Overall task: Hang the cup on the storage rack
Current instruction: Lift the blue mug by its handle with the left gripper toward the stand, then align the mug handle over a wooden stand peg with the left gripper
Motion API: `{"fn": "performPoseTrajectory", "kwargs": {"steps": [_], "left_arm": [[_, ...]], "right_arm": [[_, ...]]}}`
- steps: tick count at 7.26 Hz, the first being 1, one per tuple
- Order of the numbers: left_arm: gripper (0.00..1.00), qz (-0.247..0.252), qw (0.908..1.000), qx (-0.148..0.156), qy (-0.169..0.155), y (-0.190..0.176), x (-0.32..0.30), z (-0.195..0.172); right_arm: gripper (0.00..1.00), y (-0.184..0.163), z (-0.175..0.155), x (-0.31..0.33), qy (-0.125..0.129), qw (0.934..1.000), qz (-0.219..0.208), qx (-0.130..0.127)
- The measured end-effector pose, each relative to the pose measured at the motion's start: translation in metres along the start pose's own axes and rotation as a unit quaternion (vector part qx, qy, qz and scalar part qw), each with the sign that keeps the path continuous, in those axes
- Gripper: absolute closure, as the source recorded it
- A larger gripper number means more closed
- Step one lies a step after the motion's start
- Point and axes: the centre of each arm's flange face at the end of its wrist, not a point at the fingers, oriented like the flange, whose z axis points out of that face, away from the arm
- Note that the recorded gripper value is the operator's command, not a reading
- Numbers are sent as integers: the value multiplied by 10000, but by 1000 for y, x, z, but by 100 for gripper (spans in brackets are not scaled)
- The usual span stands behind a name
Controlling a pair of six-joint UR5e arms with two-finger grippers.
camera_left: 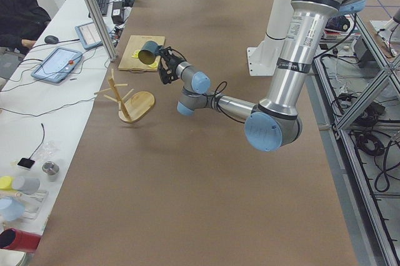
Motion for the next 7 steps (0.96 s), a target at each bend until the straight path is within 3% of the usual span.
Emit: {"fn": "performPoseTrajectory", "kwargs": {"steps": [3, 7], "left_arm": [[100, -755, 9951, 394, 498, -28, 3, -4], [100, -987, 9914, 599, 610, -40, -4, -4]], "right_arm": [[0, 8, -11, -9, -84, 9999, -62, 43], [0, 14, -17, -12, -134, 9999, -67, 66]]}}
